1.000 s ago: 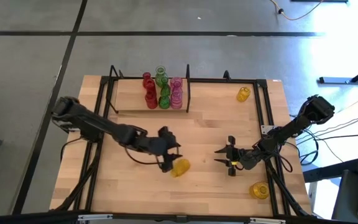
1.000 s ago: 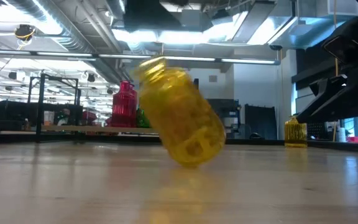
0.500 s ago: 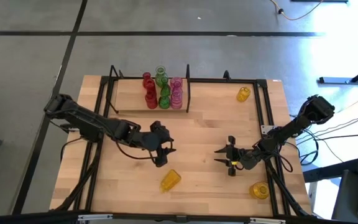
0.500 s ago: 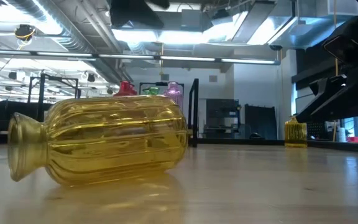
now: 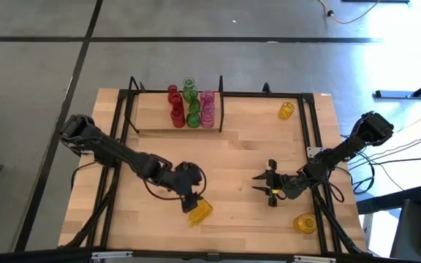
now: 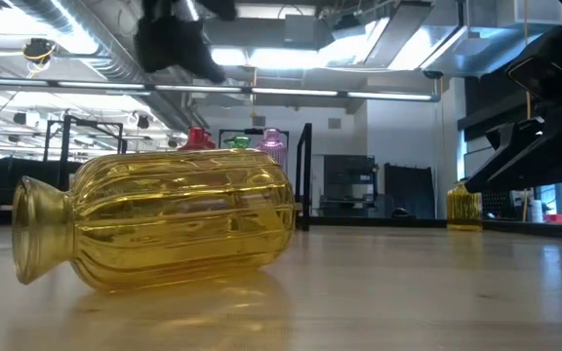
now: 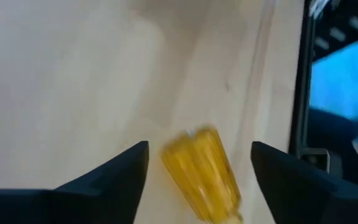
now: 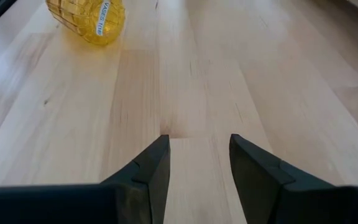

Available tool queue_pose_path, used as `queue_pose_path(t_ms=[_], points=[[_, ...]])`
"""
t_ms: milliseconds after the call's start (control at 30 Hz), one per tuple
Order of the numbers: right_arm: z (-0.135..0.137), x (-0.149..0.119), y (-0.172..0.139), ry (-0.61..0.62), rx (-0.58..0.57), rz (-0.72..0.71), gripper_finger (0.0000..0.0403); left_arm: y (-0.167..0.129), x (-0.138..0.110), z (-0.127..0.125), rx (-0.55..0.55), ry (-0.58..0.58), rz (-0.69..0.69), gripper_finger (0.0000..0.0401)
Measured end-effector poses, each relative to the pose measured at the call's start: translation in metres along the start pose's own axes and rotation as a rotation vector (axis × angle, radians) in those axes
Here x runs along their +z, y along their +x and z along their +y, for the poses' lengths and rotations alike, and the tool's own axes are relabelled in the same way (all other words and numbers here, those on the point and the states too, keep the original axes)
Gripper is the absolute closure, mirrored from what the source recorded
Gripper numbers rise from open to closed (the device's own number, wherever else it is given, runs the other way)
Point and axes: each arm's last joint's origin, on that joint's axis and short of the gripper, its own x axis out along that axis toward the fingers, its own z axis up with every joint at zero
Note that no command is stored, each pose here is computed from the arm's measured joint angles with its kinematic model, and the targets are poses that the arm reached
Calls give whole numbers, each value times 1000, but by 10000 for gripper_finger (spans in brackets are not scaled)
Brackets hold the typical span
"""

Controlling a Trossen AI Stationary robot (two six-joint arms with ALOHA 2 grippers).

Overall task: Sort vases onto shelf
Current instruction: Put the middle yellow vase on the shelf

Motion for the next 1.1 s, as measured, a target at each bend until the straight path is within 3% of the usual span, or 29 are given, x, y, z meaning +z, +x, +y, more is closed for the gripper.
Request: queue_pose_path(t_ms=[200, 500, 733, 867, 1100], points=[[0, 0, 0, 10, 0, 0, 253, 10, -28, -18, -61, -103, 159, 103], [0, 0, 0, 21, -1, 3, 253, 35, -68, -34, -3, -247, 281, 107], [0, 0, 0, 21, -1, 3, 253, 65, -89, -39, 52, -248, 247, 108], [0, 0, 0, 22, -1, 3, 253, 71, -92, -40, 77, -261, 179, 108], [0, 0, 0, 21, -1, 3, 253, 89, -101, -39, 75, -258, 187, 108]])
